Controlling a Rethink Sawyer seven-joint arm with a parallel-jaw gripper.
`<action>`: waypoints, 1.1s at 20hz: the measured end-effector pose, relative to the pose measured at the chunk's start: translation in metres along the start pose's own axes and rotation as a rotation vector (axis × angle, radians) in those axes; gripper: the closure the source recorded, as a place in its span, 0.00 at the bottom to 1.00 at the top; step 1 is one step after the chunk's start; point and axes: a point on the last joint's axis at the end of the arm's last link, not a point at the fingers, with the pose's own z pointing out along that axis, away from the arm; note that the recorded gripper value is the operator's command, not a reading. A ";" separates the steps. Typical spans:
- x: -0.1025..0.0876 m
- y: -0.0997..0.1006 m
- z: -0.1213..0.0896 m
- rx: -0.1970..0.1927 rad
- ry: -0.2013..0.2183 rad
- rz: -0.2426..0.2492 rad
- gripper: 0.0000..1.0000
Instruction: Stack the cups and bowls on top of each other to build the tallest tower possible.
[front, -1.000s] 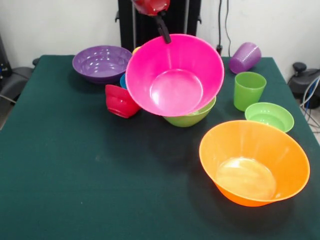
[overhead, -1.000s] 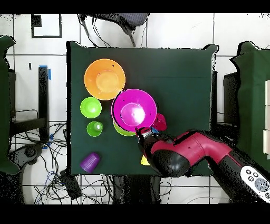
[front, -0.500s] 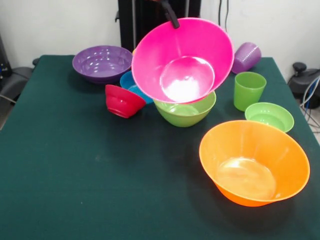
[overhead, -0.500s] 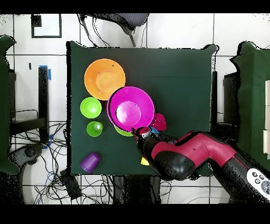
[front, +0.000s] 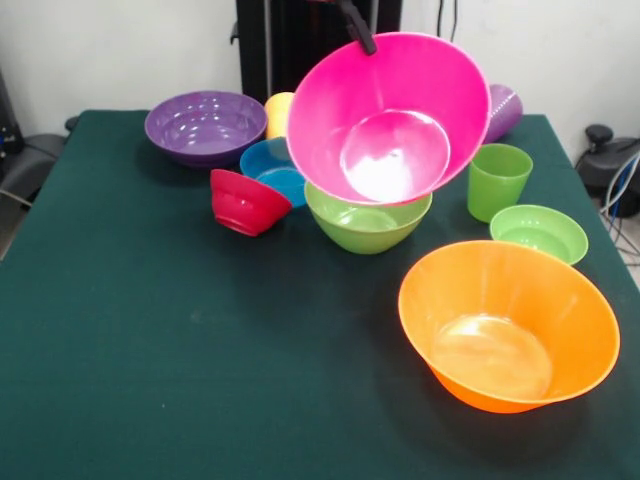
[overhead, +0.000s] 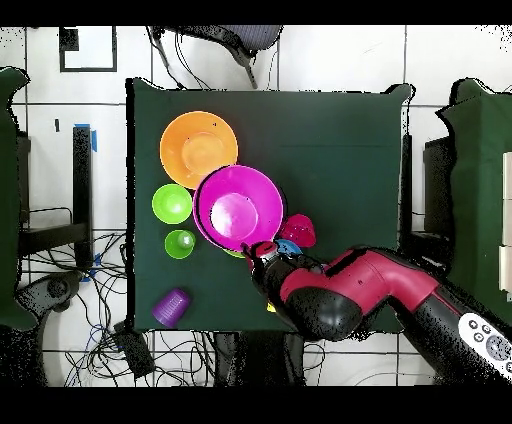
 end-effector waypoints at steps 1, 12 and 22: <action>0.000 0.001 0.001 -0.002 0.002 -0.005 1.00; -0.003 0.020 0.027 -0.062 0.050 -0.095 1.00; 0.008 0.038 0.034 -0.112 0.104 -0.118 1.00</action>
